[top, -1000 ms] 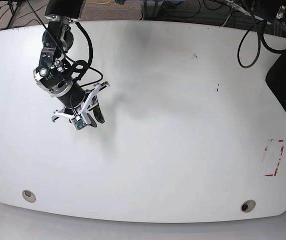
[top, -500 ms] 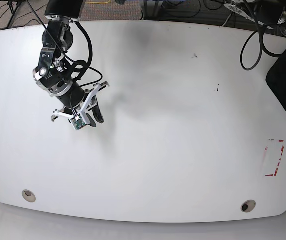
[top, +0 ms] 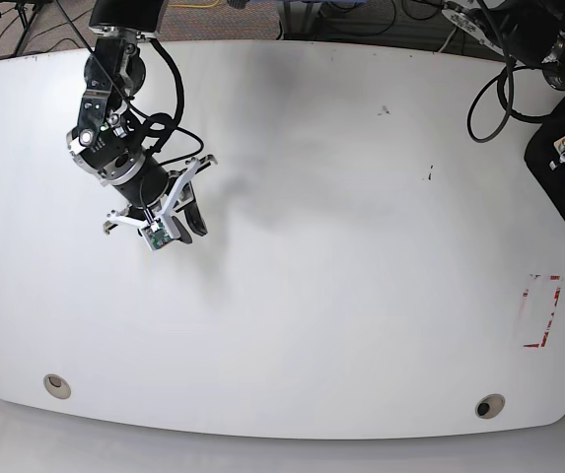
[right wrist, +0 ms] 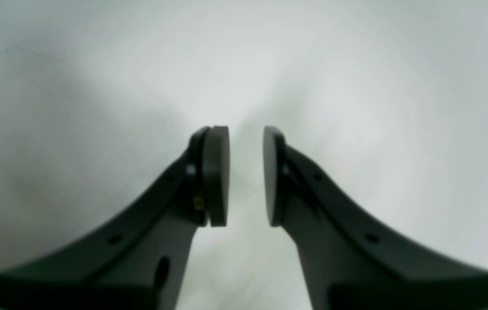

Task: Layout the t-shirt on the table in an organized manner, then fold the t-shirt properly
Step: 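Lower the folded shirt at the table edge and open the left gripper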

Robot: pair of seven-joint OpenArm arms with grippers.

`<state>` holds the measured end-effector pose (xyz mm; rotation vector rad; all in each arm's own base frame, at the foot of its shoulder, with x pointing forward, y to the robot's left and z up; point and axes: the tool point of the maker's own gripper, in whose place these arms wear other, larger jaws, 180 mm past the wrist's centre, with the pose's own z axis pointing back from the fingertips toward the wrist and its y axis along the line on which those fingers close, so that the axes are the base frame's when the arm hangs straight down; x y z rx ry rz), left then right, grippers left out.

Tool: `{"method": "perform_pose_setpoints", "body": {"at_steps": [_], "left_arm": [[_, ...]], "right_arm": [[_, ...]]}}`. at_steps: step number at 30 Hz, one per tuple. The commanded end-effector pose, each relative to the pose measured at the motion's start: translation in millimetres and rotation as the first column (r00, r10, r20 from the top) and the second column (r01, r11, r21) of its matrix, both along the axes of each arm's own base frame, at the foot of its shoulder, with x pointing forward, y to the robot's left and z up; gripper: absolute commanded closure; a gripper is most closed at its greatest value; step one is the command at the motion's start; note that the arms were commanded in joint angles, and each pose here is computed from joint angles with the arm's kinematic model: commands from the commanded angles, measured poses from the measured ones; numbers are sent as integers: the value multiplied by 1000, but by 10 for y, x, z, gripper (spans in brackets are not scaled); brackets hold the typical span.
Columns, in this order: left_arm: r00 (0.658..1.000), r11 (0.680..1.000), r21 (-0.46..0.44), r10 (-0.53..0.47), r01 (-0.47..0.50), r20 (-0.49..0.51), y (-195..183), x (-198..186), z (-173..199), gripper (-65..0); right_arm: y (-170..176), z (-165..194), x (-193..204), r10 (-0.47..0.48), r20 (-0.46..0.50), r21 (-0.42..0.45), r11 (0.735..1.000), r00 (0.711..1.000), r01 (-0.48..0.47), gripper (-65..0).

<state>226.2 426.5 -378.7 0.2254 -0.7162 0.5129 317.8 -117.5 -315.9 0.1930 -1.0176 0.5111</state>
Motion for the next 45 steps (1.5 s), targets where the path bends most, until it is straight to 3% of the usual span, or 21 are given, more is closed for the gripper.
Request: {"method": "perform_pose_setpoints", "body": {"at_steps": [1,11,15,19,21,24,28,37,45], "left_arm": [[999,1000,18,9,-10,38,72,78,80,-354],[1000,1000,-3,25,-25,18,56,55,-22,-385],[997,998,20,-55,56,-63,9,145,-115,-385],[971,982,17,-183,188,-154,-129,283,-269,-385],[938,957,14,-280,289,-202,-205,339,-321,-385],[864,899,-3,-421,437,-276,-301,375,-398,-385],[768,826,-18,-531,563,-357,-317,370,-430,-385],[614,712,8,-600,702,-513,-176,381,-335,-385],[544,664,14,-600,747,-587,6,199,-319,-385]], "right_arm": [[5,151,69,3,55,14,1000,998,-4,-133],[-11,152,71,-1,56,14,1000,998,1,-133],[-14,157,67,-1,57,12,1000,998,0,-132],[-13,162,68,0,59,11,1000,998,0,-132],[-13,162,68,0,59,11,1000,998,0,-132],[-19,123,31,-2,47,11,1000,999,1,-132],[-18,99,4,-2,39,11,1000,999,1,-132],[-44,89,-7,-9,37,11,1000,999,9,-132],[-88,94,-3,-23,38,11,1000,999,23,-132]]}}
